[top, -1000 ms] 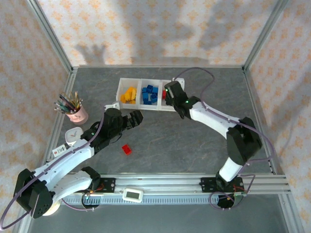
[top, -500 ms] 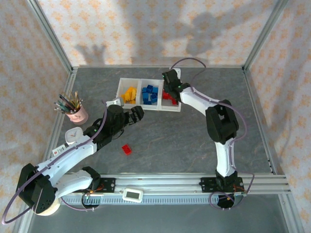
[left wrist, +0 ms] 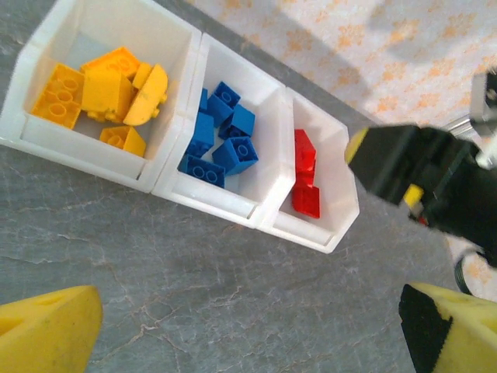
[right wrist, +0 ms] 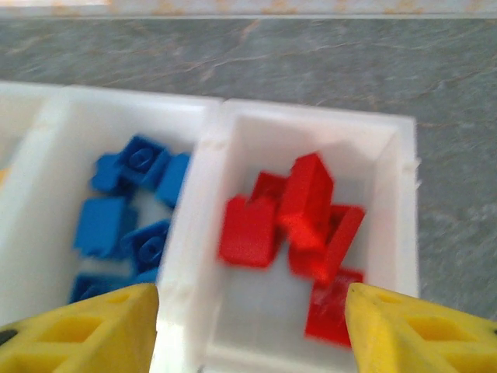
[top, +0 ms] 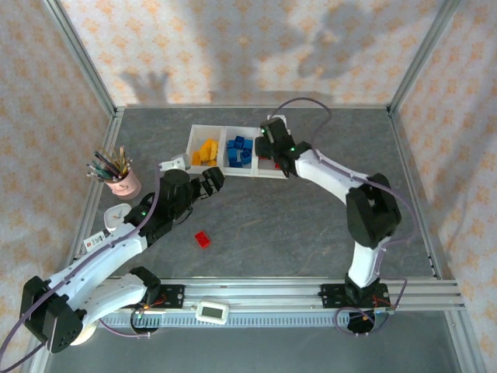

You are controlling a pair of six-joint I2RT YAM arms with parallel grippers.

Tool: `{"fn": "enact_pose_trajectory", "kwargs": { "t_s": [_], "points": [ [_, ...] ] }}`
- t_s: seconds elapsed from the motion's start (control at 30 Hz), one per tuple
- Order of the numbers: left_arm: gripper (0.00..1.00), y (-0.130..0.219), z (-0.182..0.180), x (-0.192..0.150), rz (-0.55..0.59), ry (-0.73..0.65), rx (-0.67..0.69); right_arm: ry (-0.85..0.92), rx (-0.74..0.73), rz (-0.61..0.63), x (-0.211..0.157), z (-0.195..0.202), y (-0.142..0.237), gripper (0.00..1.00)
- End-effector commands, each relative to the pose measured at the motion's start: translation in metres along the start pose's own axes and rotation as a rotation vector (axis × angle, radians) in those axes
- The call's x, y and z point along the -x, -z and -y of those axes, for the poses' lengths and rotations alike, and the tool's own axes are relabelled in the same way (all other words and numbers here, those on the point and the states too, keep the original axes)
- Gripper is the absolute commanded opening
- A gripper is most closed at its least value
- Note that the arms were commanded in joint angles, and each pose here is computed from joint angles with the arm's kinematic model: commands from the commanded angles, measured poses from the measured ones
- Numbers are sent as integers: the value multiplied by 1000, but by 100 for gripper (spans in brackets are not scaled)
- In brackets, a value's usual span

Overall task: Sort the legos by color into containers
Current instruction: Place the lego in the container, then pick up the lego from the bottom-center of the table.

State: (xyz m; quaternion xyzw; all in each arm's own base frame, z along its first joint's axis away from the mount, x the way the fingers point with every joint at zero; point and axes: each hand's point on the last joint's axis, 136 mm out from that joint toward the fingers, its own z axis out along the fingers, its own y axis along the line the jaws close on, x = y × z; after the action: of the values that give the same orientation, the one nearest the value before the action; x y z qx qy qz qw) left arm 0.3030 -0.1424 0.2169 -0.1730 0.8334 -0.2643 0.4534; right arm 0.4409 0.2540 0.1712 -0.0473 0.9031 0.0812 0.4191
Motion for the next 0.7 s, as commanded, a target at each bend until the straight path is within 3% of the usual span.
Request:
{"fn": "enact_pose_trajectory", "kwargs": {
  "t_s": [0.0, 0.33, 0.67],
  "points": [
    [99, 14, -18, 4, 27, -18, 72, 28, 98, 19, -13, -36, 37, 67],
    [99, 58, -53, 10, 84, 27, 178, 98, 336, -60, -110, -137, 98, 76],
    [99, 90, -75, 14, 125, 75, 256, 202, 474, -163, -197, -225, 112, 85]
  ]
}}
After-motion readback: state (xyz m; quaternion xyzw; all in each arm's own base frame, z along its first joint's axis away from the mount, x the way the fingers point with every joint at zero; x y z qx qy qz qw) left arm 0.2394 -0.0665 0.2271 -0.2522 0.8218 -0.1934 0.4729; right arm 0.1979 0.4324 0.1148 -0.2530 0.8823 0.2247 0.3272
